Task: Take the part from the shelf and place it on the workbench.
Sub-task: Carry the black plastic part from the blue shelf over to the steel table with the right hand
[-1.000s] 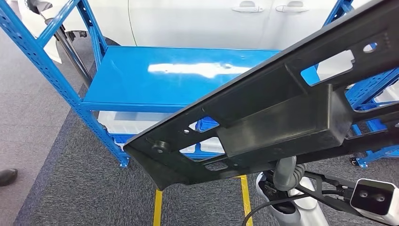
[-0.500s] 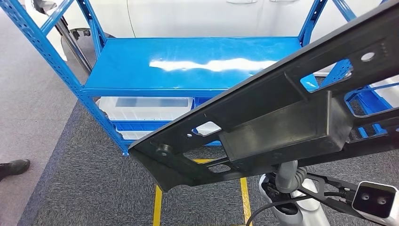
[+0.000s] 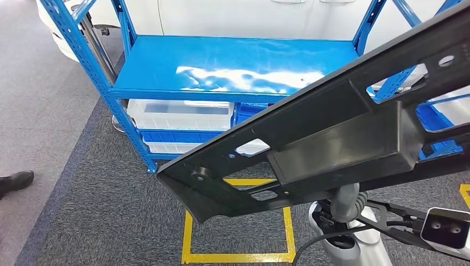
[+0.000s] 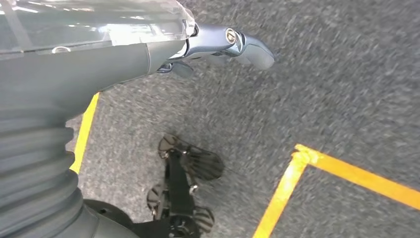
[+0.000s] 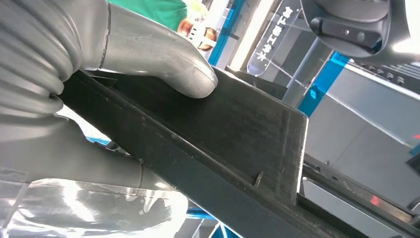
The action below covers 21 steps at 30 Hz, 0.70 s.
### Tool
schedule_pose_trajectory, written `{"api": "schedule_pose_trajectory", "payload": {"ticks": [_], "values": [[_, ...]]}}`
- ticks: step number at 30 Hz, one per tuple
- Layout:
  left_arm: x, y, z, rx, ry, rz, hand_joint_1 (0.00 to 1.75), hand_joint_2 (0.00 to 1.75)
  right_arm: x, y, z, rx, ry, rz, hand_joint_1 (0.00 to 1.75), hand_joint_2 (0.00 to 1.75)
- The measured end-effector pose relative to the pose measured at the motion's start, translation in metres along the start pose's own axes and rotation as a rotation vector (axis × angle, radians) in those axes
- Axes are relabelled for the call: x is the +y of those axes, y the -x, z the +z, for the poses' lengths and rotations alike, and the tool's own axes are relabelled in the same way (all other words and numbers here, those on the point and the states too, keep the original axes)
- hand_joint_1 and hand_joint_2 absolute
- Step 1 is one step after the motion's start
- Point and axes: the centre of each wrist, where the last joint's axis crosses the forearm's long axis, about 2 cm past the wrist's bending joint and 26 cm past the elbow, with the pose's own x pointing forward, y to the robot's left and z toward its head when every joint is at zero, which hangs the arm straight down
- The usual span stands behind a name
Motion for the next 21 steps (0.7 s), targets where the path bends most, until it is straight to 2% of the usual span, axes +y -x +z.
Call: {"api": "schedule_pose_trajectory", "payload": {"ticks": [21], "values": [[-0.003,0.002,0.001,0.029,0.004,0.004,0.0,1.75,-0.018,-0.009,0.003,0.01,-0.008,0.058,1.75,1.75]]}}
